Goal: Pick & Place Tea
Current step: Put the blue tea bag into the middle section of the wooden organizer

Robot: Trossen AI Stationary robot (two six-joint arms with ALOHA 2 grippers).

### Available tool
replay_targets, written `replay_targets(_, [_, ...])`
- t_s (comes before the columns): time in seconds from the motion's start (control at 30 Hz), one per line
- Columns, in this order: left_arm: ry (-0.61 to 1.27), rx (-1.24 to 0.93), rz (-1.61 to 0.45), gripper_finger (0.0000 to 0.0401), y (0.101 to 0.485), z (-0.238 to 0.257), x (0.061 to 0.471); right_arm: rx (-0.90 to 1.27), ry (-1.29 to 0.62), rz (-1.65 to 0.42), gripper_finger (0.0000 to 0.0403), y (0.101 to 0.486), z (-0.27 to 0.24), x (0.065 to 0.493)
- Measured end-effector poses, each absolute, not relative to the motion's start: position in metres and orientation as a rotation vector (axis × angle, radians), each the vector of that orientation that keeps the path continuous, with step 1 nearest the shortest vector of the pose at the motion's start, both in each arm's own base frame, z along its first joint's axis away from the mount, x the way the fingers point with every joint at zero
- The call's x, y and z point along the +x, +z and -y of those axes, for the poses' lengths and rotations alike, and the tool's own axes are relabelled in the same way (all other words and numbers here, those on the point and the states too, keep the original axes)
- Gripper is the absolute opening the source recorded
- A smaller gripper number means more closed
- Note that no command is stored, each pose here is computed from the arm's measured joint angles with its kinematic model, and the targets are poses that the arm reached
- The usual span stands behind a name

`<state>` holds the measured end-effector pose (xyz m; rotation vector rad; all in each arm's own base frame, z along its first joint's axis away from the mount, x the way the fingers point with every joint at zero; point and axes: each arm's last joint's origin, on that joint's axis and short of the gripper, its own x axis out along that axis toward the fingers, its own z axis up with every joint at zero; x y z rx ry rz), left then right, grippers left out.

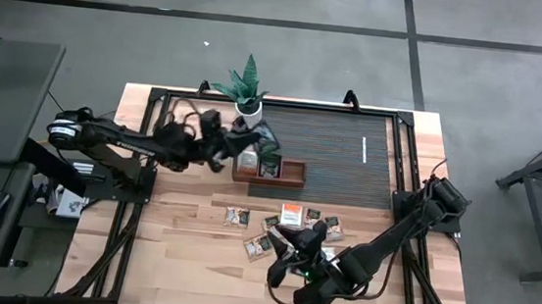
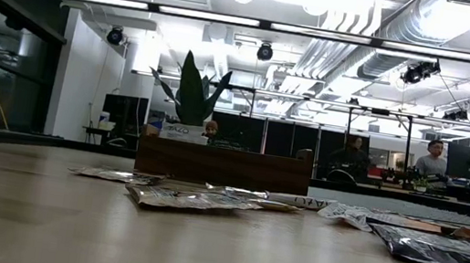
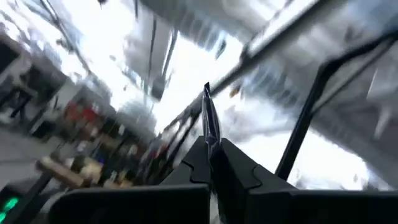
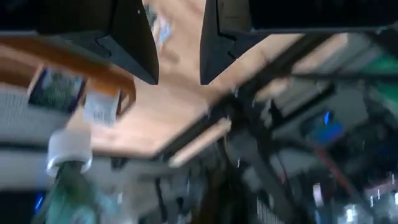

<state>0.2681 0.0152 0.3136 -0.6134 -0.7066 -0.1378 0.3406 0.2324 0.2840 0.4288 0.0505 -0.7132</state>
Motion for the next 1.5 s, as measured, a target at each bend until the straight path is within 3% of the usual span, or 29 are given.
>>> replay_targets(0.07, [-0.110,-0.645,0.799,0.0000,0.301,-0.016,0.257,0.387,-0.768,0.017,0.0114,0.285,-0.228,0.346])
replay_targets(0.2, [0.014,-0.657,0.752,0.0000,0.278,-0.019,0.250,0.369,-0.842,0.080,0.0114,0.292,-0.212,0.360])
replay_targets(0.57, [-0.040,-0.567,0.783,0.0000,0.292,-0.017,0.252,0.358,-0.747,0.081,0.0115,0.318,-0.151,0.406])
replay_targets(1.03, [-0.051,-0.550,0.788,0.0000,0.294,-0.017,0.251,0.309,-0.736,0.148,0.0115,0.371,-0.109,0.392])
replay_targets(1.5, [-0.051,-0.548,0.789,0.0000,0.294,-0.017,0.251,0.318,-0.656,0.134,0.0115,0.369,-0.081,0.403])
